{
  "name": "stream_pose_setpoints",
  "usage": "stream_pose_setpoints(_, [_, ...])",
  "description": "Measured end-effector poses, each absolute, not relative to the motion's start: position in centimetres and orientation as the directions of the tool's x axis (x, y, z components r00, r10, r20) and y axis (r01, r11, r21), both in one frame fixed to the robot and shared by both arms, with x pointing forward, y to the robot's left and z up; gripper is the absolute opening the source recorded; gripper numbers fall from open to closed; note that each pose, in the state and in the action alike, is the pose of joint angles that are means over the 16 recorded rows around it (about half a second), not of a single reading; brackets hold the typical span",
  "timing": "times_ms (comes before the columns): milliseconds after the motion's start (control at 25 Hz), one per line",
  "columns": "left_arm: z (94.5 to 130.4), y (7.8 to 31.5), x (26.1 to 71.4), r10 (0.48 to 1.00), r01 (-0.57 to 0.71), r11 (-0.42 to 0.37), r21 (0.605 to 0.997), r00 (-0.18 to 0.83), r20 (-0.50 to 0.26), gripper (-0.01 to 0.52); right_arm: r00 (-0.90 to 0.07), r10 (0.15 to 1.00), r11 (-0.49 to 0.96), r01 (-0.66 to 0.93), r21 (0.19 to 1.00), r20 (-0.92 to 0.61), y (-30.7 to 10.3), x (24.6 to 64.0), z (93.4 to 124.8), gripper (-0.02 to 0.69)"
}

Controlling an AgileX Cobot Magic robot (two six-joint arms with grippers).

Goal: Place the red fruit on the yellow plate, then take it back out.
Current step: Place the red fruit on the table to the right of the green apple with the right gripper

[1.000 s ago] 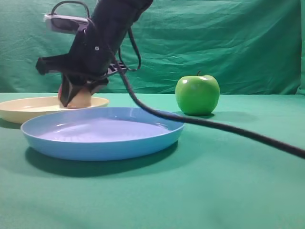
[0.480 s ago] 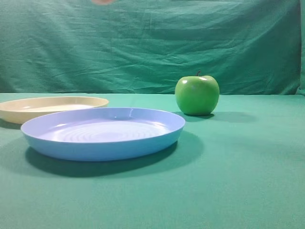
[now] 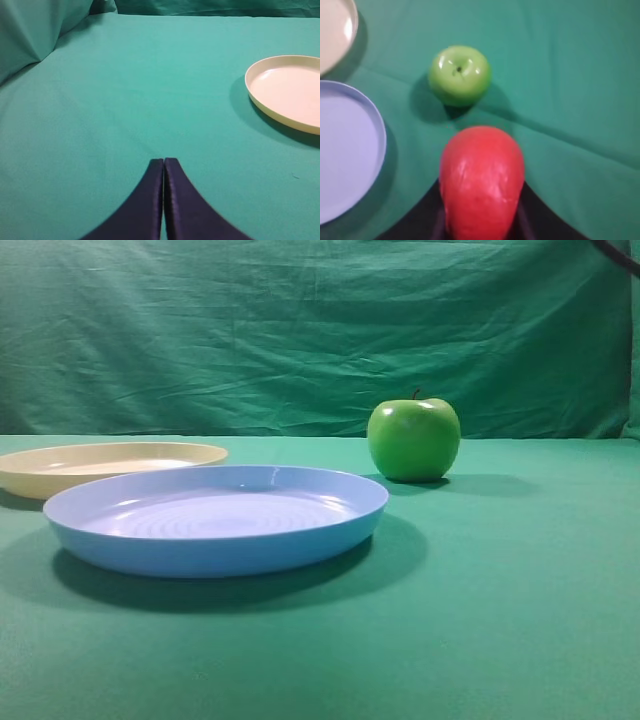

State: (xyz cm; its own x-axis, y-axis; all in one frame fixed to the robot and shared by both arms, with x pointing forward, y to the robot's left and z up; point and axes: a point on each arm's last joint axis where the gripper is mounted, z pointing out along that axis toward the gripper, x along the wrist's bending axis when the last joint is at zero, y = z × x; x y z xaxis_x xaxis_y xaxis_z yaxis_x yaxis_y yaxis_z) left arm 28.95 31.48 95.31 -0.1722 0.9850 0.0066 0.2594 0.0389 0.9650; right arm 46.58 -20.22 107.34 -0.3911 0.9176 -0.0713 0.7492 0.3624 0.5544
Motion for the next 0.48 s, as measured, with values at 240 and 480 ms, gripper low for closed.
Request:
stream_pose_setpoints(240, [95.3,31.5,29.0,0.985,0.259,0.039,0.965,-0.172,0.007,0.000,-0.363,0.930,0.334,0.767,0.548,-0.060,-21.8,45.0,102.2,0.194])
stream_pose_setpoints(480, [95.3,31.5,29.0,0.985,0.259,0.039,0.965,-0.172,0.007,0.000,-0.374,0.926,0.340,0.770,0.540,-0.051,-21.6,45.3,98.0,0.217])
